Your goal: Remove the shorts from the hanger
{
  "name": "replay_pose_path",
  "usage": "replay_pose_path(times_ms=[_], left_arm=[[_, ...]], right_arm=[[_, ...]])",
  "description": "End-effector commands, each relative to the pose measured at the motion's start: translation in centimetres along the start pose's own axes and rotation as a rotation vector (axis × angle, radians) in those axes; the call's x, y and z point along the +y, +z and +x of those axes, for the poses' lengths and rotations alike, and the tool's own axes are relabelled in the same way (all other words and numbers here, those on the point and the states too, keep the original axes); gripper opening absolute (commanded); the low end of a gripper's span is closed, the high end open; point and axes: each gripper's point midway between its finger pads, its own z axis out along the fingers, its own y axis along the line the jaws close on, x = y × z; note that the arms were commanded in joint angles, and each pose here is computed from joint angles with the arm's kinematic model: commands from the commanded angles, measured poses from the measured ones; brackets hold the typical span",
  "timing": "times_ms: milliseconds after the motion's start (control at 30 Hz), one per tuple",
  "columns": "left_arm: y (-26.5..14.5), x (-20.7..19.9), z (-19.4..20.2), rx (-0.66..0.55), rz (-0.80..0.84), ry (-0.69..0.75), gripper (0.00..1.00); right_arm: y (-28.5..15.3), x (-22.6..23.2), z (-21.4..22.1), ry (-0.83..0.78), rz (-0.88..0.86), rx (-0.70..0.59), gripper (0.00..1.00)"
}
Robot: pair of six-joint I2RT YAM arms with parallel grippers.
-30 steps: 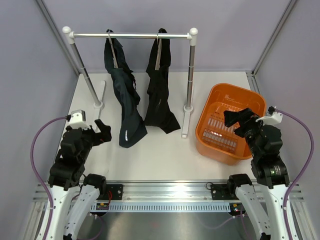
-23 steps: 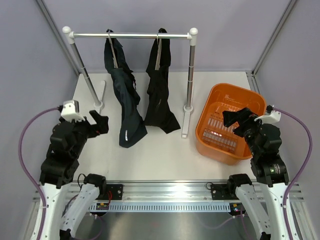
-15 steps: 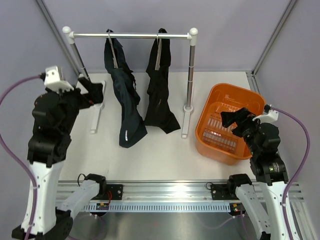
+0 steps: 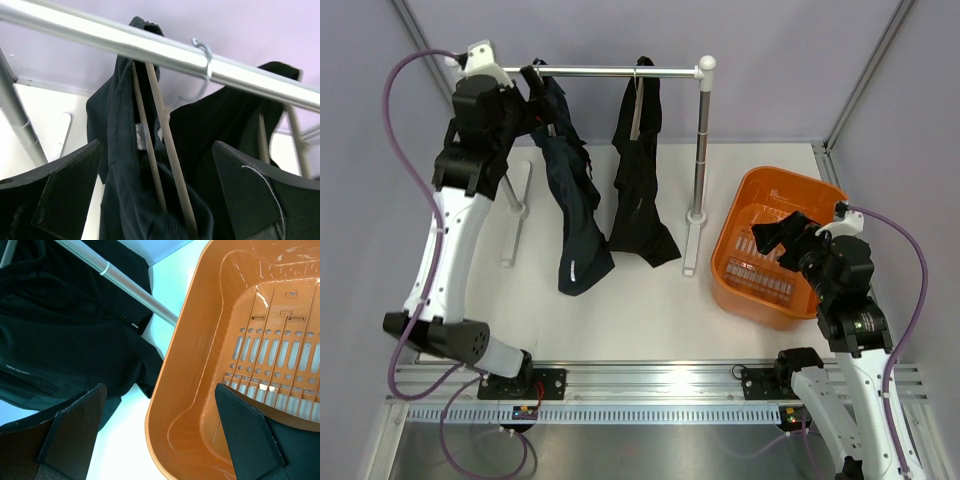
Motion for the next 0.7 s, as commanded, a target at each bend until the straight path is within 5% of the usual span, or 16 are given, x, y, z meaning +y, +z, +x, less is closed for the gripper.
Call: replay_pose_path(times_ms=[0, 667], left_arm=[[2.1, -1.0, -2.5, -0.071, -0.024, 0.028, 0.95], [6.3, -1.1, 0.7, 0.019, -0.142, 0.108, 0.75]], right_arm=[[-0.9, 1.6, -1.5, -0.043, -0.056, -0.027, 0.99], [-0.1, 0.8, -0.6, -0.044, -0.032, 0.003, 0.99]])
